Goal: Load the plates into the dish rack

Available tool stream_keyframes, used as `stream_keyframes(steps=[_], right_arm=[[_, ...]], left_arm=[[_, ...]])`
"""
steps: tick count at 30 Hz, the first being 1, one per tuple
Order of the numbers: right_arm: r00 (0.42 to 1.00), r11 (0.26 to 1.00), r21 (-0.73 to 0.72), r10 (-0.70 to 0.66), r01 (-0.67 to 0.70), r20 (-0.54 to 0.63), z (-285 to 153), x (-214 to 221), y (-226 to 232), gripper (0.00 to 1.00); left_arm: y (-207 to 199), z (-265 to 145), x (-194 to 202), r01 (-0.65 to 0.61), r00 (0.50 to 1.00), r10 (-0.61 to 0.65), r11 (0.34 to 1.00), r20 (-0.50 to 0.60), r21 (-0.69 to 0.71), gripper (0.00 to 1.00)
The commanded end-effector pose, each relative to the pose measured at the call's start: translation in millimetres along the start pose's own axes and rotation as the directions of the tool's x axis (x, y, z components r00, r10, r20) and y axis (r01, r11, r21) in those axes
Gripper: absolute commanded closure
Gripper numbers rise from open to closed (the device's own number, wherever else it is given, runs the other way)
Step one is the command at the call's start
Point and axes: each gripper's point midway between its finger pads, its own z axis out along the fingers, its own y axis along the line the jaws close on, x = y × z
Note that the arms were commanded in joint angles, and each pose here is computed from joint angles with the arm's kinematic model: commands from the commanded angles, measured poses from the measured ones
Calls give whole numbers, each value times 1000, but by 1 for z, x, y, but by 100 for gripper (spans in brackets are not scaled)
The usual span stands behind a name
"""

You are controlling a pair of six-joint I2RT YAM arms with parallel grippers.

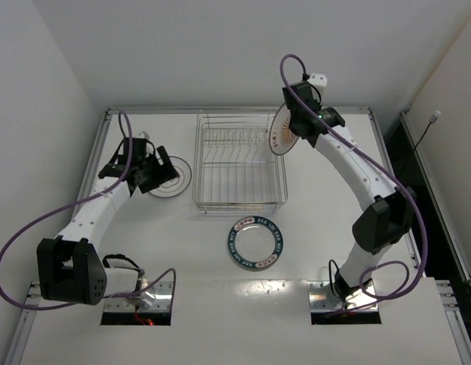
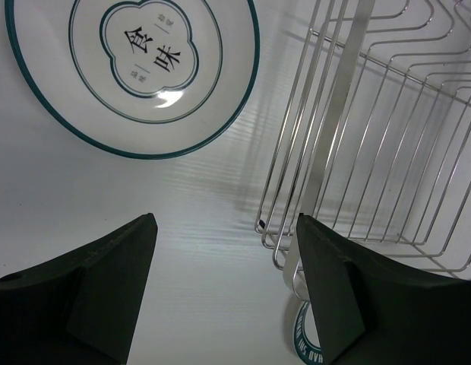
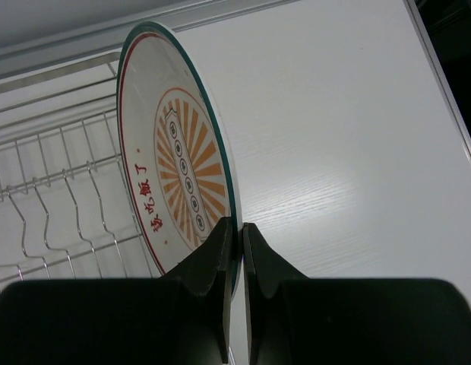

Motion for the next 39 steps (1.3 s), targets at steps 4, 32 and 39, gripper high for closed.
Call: stream_keyframes(steps=[4,32,39], right_arm=[[998,1000,-13,24,-23,63,3,-22,13,100],[955,951,-89,-297,295,-2,-20,30,93,96],[960,955,-106,-280,276,-20,-21,20,77,67]], left_arm=[[-6,-4,-15,-6,999,6,1000,31,18,29],[9,12,-16,31,1000,-31,1000,5,-6,29],[37,28,-23,135,991,-135,991,-14,-23,24]])
